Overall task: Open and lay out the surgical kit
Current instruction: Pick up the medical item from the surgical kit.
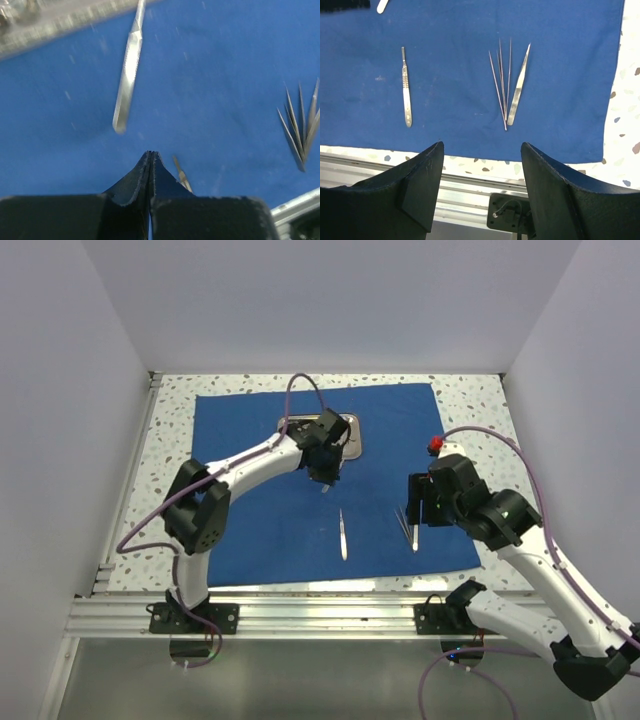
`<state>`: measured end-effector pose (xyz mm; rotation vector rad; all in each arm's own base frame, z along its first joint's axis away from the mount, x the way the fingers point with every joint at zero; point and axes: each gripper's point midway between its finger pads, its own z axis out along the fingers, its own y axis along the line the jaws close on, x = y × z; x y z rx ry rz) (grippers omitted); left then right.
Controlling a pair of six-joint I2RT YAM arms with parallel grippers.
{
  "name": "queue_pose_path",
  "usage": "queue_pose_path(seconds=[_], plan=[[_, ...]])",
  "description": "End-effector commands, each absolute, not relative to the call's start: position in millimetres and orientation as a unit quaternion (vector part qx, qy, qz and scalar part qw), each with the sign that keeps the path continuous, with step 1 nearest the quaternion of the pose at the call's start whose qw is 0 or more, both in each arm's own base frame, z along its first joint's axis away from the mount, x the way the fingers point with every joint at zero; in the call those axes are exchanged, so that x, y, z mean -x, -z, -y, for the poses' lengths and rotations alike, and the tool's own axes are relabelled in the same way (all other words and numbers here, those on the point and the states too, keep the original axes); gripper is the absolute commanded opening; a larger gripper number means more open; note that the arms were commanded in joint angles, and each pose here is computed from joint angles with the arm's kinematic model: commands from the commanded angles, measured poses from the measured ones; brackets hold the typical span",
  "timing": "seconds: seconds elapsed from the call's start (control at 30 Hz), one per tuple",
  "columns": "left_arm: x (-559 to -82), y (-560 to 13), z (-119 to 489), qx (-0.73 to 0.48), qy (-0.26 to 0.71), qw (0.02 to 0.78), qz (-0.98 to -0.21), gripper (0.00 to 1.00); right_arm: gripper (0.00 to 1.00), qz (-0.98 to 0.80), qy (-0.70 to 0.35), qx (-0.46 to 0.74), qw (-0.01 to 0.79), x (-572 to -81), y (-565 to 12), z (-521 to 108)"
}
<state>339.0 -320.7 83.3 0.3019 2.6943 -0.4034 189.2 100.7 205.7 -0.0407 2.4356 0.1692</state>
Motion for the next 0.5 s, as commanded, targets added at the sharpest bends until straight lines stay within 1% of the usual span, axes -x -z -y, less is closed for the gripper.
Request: queue_pose_path(seconds=[0.0, 0.07, 0.1, 0.13, 0.17, 0.2, 0.23, 0.27, 0.3, 0.33, 0.47], plan=[[-314.3, -106.9, 331.7, -0.054, 0.153, 0.240, -0.957, 0.00, 0.67, -0.933, -0.093, 0.033, 0.347, -186.8, -207.0, -109.2], [-306.6, -108.1, 334.8, -0.050, 0.159, 0.247, -0.954, 0.00, 0.66, -0.932, -0.100, 0.037, 0.345, -183.8, -205.4, -110.3], [-306.4, -103.1, 328.8, -0.048, 0.144, 0.254, -0.955, 0.00, 0.67, -0.934, -0.102, 0.040, 0.340, -181.4, -202.3, -111.1], [-307.1, -102.7, 327.3, -0.050, 0.136, 0.261, -0.954, 0.08, 0.67, -0.934, -0.106, 0.042, 0.339, -179.5, -202.3, -111.5], [-310.7, -102.8, 324.5, -0.052, 0.128, 0.269, -0.953, 0.28, 0.67, -0.934, -0.107, 0.044, 0.338, -178.1, -202.2, -111.3], [-317.6, -104.8, 321.0, -0.051, 0.113, 0.286, -0.950, 0.37, 0.66, -0.935, -0.108, 0.047, 0.336, -176.4, -201.0, -110.9], [-323.2, -105.6, 318.1, -0.061, 0.100, 0.296, -0.948, 0.43, 0.66, -0.934, -0.110, 0.047, 0.338, -175.0, -201.9, -110.7], [-331.2, -106.7, 320.8, -0.068, 0.092, 0.305, -0.945, 0.52, 0.66, -0.933, -0.110, 0.049, 0.338, -174.1, -202.3, -109.9], [-338.9, -106.7, 318.6, -0.073, 0.075, 0.317, -0.943, 0.55, 0.66, -0.934, -0.107, 0.049, 0.338, -173.0, -202.8, -108.0], [-347.5, -104.2, 319.1, -0.087, 0.055, 0.319, -0.942, 0.60, 0.66, -0.933, -0.106, 0.050, 0.340, -172.7, -204.0, -107.3], [-369.5, -92.7, 322.9, -0.127, 0.010, 0.323, -0.938, 0.60, 0.66, -0.933, -0.094, 0.048, 0.344, -171.6, -208.6, -100.6]])
